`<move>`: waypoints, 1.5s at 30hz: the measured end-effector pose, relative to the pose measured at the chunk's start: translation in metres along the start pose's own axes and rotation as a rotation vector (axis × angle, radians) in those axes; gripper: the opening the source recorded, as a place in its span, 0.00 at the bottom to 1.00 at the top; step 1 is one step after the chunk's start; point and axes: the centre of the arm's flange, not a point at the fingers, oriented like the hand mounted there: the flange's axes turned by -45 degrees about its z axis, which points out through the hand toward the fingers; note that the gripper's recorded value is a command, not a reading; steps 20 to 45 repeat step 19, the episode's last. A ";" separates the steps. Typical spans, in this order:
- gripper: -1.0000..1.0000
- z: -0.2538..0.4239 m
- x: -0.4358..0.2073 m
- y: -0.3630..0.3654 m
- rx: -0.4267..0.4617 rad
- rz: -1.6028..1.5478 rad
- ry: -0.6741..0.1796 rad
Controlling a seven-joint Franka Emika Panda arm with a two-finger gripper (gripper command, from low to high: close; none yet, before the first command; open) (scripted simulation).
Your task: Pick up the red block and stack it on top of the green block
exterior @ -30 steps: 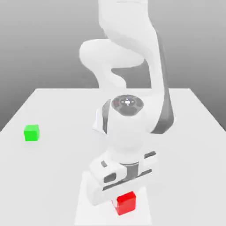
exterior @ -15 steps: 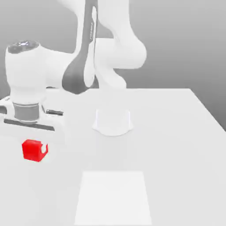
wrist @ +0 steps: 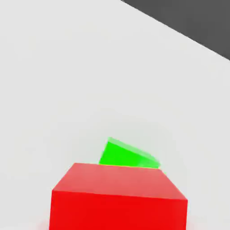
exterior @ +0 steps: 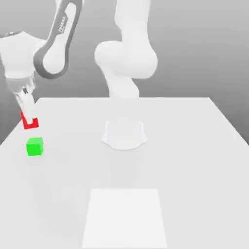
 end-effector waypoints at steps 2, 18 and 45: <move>0.00 0.005 0.000 0.001 0.003 0.004 0.003; 0.00 0.058 -0.002 0.000 -0.001 -0.001 -0.005; 1.00 0.060 -0.002 0.000 -0.003 0.000 -0.006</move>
